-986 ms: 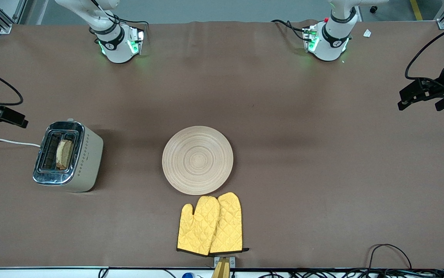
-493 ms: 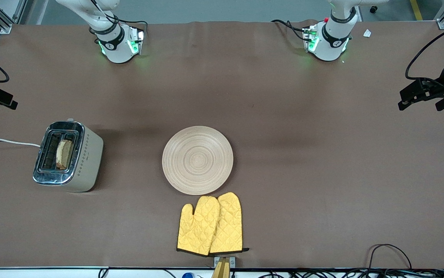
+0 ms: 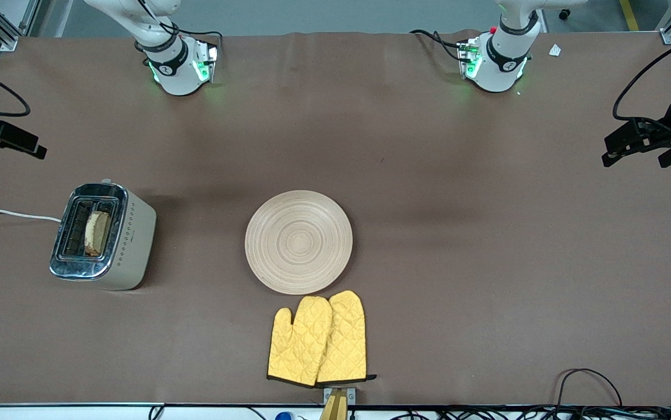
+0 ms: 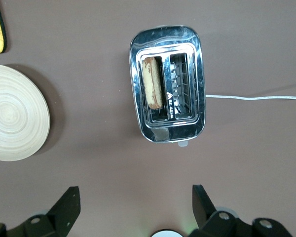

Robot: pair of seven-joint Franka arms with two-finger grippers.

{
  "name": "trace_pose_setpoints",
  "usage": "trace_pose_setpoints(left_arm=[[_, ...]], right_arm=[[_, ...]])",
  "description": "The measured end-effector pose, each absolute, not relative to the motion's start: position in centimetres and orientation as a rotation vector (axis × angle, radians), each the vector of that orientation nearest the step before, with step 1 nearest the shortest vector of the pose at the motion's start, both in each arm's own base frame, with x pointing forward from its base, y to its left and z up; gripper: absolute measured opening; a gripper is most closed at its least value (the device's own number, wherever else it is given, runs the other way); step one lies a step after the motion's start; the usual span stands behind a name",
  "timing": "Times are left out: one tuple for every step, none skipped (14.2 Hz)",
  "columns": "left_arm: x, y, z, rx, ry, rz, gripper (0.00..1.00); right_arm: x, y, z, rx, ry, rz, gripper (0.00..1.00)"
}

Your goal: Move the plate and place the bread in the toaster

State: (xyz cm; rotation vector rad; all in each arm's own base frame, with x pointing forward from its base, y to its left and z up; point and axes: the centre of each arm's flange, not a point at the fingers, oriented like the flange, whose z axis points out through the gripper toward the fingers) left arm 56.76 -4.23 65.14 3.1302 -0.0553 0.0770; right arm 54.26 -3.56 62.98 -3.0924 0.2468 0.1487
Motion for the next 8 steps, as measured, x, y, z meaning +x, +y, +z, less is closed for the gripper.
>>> trace_pose_setpoints(left_arm=[[56.76, -4.22, 65.14, 3.13, -0.055, 0.077, 1.0], [56.76, -4.21, 65.14, 3.13, -0.055, 0.077, 1.0], [56.76, -4.21, 65.14, 3.13, -0.055, 0.077, 1.0], [56.76, -4.21, 65.14, 3.13, -0.055, 0.077, 1.0], [56.76, -4.21, 65.14, 3.13, -0.055, 0.077, 1.0], [56.76, -4.21, 65.14, 3.13, -0.055, 0.077, 1.0], [56.76, -4.21, 65.14, 3.13, -0.055, 0.077, 1.0], [56.76, -4.2, 65.14, 3.13, -0.055, 0.077, 1.0]], right_arm=[[53.83, -3.48, 63.02, -3.093, 0.247, 0.148, 1.0], [53.54, -3.44, 63.14, -3.094, 0.247, 0.144, 1.0], [53.36, -3.41, 63.17, -3.094, 0.247, 0.143, 1.0], [53.29, -3.4, 63.13, -3.094, 0.247, 0.145, 1.0], [53.29, -3.41, 63.04, -3.094, 0.247, 0.147, 1.0], [53.3, -3.41, 62.95, -3.094, 0.247, 0.148, 1.0], [53.31, -3.41, 62.92, -3.094, 0.247, 0.148, 1.0], [53.32, -3.41, 62.93, -3.094, 0.247, 0.146, 1.0]])
